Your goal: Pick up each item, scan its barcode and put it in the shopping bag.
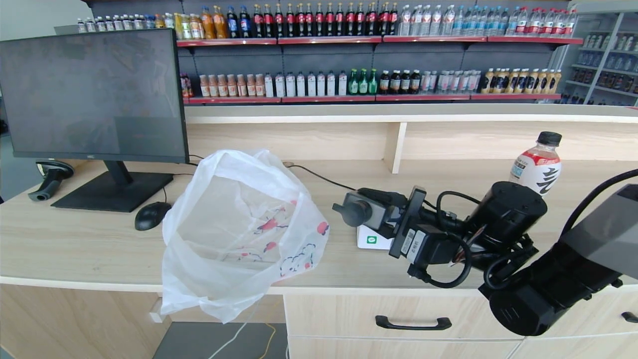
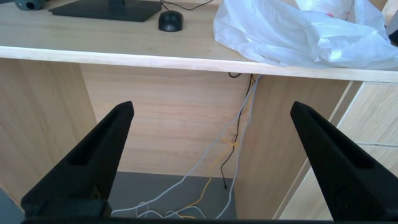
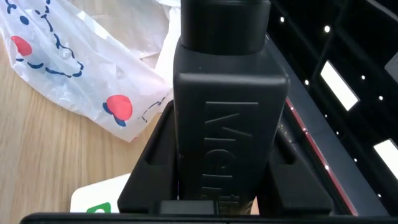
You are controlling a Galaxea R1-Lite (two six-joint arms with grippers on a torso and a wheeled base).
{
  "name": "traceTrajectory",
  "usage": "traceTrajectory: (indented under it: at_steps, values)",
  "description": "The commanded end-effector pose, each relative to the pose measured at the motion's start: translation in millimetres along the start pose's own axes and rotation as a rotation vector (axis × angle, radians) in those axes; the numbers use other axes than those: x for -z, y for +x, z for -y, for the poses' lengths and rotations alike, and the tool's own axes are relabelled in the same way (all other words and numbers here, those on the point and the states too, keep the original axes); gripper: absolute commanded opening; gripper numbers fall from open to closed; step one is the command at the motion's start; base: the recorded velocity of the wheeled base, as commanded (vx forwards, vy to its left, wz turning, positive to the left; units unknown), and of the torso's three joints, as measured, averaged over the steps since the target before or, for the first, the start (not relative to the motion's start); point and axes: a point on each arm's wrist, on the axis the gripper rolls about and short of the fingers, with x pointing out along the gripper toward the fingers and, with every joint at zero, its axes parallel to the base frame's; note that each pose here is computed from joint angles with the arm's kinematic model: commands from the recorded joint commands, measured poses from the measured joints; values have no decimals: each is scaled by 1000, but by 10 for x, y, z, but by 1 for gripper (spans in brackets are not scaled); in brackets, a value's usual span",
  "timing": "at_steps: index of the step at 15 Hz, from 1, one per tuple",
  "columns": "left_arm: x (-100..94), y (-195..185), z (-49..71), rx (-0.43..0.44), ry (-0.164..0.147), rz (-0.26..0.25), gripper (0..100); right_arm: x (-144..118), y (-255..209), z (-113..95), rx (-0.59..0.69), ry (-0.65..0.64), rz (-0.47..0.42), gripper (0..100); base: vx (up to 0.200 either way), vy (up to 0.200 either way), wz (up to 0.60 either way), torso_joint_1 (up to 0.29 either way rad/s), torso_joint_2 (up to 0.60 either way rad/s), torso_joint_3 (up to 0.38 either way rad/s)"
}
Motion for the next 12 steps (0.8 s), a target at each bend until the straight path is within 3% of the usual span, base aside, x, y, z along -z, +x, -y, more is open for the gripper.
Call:
traceTrajectory:
  at_steps: [1,12]
  values:
    - [0,0,0,0,-1,0,100,18,17,-33,-9,-1,7,0,0,0,0,0,0,0]
    - [0,0,0,-2,-1,0,100,61,0,-46,-17,-4,6,0,0,0,0,0,0,0]
